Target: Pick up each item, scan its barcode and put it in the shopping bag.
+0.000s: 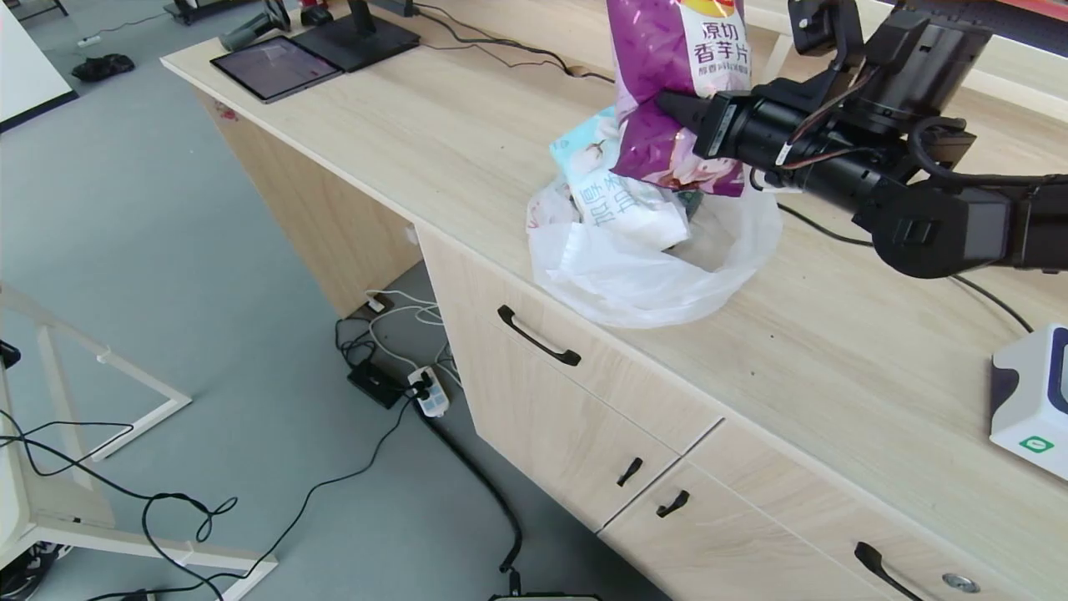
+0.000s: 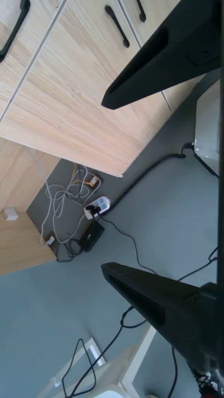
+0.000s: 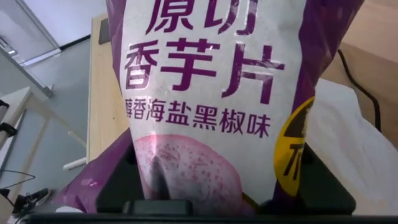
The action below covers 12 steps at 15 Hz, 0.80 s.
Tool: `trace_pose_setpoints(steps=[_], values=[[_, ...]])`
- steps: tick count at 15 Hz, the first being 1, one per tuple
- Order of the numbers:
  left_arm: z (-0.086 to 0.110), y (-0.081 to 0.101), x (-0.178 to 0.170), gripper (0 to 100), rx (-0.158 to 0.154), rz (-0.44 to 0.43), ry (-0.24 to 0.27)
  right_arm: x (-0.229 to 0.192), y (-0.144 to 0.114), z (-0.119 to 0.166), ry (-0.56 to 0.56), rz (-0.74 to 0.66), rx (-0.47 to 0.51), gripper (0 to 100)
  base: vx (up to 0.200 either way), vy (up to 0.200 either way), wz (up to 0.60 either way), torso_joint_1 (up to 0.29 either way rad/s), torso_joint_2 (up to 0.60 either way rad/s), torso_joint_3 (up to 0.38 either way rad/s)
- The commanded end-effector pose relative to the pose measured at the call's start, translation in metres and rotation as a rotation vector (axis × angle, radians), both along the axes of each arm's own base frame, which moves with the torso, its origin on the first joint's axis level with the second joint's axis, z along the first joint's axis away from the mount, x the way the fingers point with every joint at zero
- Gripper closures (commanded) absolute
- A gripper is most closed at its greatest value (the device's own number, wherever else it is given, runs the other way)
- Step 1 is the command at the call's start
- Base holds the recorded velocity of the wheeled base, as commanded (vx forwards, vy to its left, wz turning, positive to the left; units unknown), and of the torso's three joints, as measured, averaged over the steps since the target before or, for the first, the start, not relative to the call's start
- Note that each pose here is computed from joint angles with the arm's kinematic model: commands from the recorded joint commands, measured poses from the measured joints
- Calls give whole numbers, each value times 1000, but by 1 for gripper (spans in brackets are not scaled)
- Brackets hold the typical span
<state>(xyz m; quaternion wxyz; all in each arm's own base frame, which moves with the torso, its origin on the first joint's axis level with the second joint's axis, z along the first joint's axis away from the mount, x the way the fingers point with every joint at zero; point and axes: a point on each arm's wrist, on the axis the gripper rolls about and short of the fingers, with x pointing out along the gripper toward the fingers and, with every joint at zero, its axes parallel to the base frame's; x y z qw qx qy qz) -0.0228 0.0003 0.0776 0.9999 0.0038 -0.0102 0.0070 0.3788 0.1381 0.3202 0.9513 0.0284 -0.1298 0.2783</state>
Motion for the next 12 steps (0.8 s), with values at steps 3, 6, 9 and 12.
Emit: trace_pose_setpoints(steps=[3, 6, 9, 12], values=[[0, 0, 0, 0, 0, 2, -1, -17, -8, -28, 17, -12, -54, 100, 0, 0, 0, 0, 0, 0], [0, 0, 0, 0, 0, 2, -1, -18, -8, -43, 12, -14, -62, 100, 0, 0, 0, 0, 0, 0], [0, 0, 0, 0, 0, 0, -1, -12, -10, -45, 3, -23, -44, 100, 0, 0, 0, 0, 0, 0], [0, 0, 0, 0, 0, 0, -1, -9, -17, -45, 4, -43, -44, 0, 0, 0, 0, 0, 0, 0]])
